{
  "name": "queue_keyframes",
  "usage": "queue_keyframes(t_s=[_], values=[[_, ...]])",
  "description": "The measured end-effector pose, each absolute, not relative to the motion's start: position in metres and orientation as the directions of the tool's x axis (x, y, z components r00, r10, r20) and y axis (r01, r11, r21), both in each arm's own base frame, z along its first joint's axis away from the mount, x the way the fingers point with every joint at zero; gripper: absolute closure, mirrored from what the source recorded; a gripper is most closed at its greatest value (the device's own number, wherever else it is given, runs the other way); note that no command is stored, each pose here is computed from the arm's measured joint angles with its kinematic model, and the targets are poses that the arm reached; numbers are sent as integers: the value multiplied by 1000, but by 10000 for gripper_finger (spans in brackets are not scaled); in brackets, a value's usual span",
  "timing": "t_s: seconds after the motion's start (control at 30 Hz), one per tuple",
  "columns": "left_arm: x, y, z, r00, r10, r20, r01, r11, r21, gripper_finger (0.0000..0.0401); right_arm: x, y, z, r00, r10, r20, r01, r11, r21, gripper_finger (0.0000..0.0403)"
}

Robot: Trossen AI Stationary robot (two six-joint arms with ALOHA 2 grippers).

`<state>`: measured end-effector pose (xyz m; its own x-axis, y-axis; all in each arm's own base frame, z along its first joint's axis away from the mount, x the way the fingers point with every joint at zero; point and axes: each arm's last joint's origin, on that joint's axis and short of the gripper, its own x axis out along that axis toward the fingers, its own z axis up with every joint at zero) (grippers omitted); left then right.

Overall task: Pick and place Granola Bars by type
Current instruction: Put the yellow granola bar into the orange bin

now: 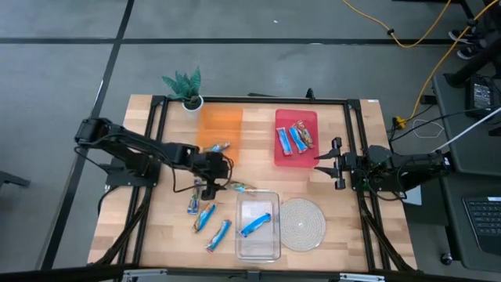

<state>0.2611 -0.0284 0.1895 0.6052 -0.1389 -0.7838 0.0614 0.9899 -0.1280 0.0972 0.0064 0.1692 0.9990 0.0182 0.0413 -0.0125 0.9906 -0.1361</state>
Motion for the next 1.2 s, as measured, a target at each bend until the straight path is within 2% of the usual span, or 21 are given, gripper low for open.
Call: queue_keyframes(t_s=[0.3, 0.47, 0.67, 0.97, 1.1, 1.2], values=[[270, -33, 173, 599, 36, -800, -3, 999, 43, 130, 97, 6, 169, 999, 18, 41, -13, 991, -136, 247], [277, -38, 163, 602, 9, -799, 21, 999, 27, 114, 97, 6, 169, 999, 18, 41, -13, 991, -136, 247], [285, -41, 142, 568, 3, -823, 54, 998, 41, 113, 97, 6, 169, 999, 19, 41, -13, 991, -136, 247], [293, -40, 123, 562, 77, -824, 24, 994, 109, 117, 97, 6, 169, 999, 18, 41, -12, 991, -136, 247], [294, -39, 124, 570, 91, -817, 5, 993, 115, 139, 97, 6, 169, 999, 18, 41, -12, 991, -136, 247], [294, -38, 124, 571, 111, -814, -10, 992, 128, 170, 97, 6, 169, 999, 18, 41, -13, 991, -136, 247]])
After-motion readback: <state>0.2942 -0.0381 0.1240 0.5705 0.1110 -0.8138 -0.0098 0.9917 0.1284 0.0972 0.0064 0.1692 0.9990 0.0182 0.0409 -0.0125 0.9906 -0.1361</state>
